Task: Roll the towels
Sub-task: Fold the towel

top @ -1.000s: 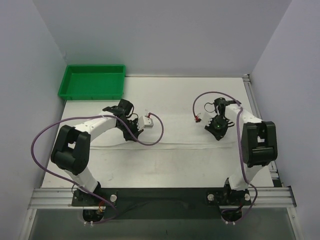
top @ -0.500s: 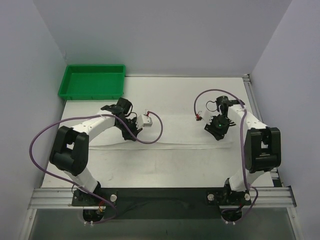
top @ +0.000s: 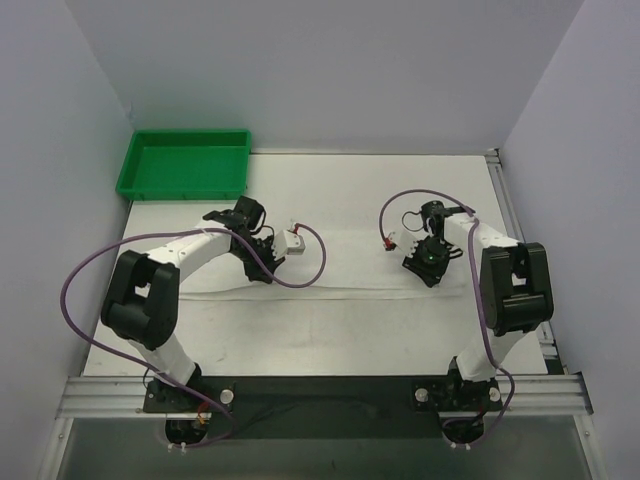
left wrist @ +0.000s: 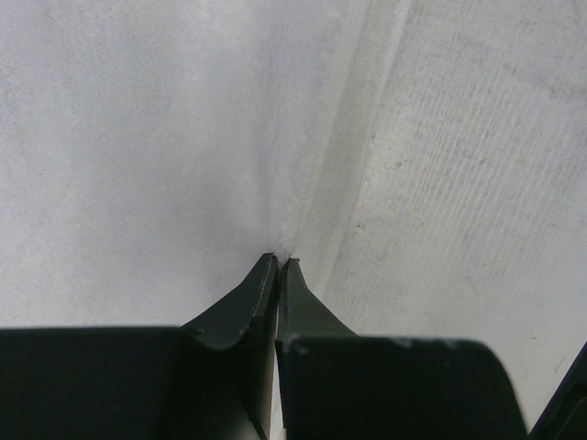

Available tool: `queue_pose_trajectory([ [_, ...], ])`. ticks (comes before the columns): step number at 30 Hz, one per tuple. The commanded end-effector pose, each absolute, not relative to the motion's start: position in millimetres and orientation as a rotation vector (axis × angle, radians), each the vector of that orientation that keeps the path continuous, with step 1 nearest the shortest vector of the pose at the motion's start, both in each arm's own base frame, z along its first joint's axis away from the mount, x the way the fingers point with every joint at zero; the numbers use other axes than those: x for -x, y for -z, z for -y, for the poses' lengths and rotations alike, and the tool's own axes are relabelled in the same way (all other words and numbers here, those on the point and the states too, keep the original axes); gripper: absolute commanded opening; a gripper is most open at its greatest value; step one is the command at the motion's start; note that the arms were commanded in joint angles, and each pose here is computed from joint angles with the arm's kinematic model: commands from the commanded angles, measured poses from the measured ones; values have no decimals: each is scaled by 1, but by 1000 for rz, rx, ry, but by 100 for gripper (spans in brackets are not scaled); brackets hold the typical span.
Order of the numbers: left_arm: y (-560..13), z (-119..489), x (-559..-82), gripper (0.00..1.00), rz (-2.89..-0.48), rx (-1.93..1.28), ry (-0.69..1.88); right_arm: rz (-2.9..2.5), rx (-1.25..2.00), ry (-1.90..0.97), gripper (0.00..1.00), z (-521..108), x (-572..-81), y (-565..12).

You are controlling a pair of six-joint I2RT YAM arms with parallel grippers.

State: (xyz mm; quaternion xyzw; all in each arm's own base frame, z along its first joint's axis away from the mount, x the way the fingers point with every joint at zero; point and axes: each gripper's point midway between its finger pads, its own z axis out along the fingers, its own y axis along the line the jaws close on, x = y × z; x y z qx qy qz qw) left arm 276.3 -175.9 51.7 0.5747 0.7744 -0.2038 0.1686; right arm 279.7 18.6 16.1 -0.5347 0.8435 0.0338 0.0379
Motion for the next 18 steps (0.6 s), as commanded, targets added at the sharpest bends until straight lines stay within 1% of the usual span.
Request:
queue_pose_trajectory([
  [1,-63,181,-286,0,-2176,-1613,602,-2626,1668,-99,26,-14,-271,-12],
  [4,-63,182,-288,0,-2176,-1609,600,-2635,1668,-100,21,-14,-271,-8],
  [7,-62,181,-290,0,-2180,-1606,598,-2641,1669,-106,9,-15,-271,-5],
  [8,-61,180,-290,0,-2183,-1603,598,-2641,1669,-106,1,-15,-271,-5],
  [11,-62,179,-290,0,-2185,-1601,598,-2636,1658,-99,0,-13,-271,-9],
  [18,-71,178,-288,0,-2167,-1591,594,-2585,1550,-83,0,-6,-279,-41],
])
